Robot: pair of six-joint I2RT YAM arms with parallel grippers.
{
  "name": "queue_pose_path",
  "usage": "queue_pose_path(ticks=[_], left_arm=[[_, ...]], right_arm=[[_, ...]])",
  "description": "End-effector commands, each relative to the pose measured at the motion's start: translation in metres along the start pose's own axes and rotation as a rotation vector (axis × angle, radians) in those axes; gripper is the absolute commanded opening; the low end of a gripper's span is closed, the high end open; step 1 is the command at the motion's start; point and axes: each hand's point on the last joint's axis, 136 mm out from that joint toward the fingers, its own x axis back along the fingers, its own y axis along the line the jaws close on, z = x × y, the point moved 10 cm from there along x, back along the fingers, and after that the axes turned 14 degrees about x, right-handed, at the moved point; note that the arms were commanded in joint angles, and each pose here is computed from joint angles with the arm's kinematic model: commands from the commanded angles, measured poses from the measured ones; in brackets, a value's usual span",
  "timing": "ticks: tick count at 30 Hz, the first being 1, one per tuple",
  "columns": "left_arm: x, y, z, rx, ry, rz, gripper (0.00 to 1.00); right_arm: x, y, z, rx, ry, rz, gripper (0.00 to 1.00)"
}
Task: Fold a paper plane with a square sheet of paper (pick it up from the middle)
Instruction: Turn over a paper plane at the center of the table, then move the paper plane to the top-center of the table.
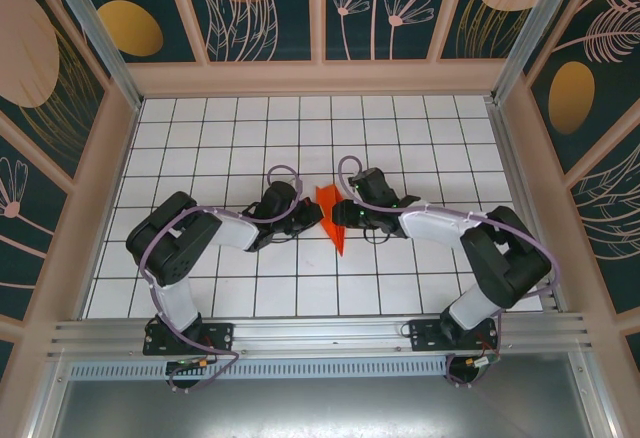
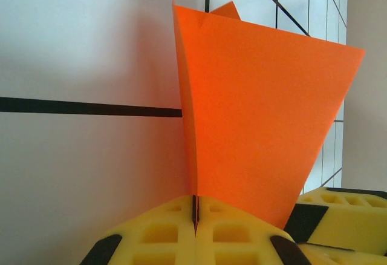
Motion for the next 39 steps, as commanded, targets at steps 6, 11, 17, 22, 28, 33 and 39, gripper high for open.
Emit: queue_pose_path(ticks=[6,11,17,22,28,33,39], left_arm=[[-0.002,0.004,-0.001,0.012,0.005,0.012,0.0],[-0.003,0.004,-0.001,0.012,0.009,0.013,0.0],[-0.005,0.006,0.0,0.013,0.015,0.008,0.0],[-0.005,0.005,0.0,0.012,0.02,0.014,0.0],[-0.004,0.003,0.0,0.01,0.023,0.021,0.0],[0.002,-0.003,-0.004,-0.009,0.014,0.017,0.17],[0.034,-0.031,-0.026,-0.14,-0.135,-0.07,0.58]], right_arm=[[-0.004,0.013,0.001,0.0,0.032,-0.029,0.45],[-0.009,0.017,0.007,0.0,0.062,-0.018,0.44],[-0.014,0.018,0.014,0.003,0.096,0.031,0.46],[-0.019,0.018,0.015,0.009,0.112,0.088,0.45],[-0.024,0.018,0.014,0.01,0.123,0.139,0.33],[-0.025,0.016,0.012,-0.002,0.131,0.199,0.1],[-0.017,0.012,0.004,-0.012,0.102,0.305,0.0]])
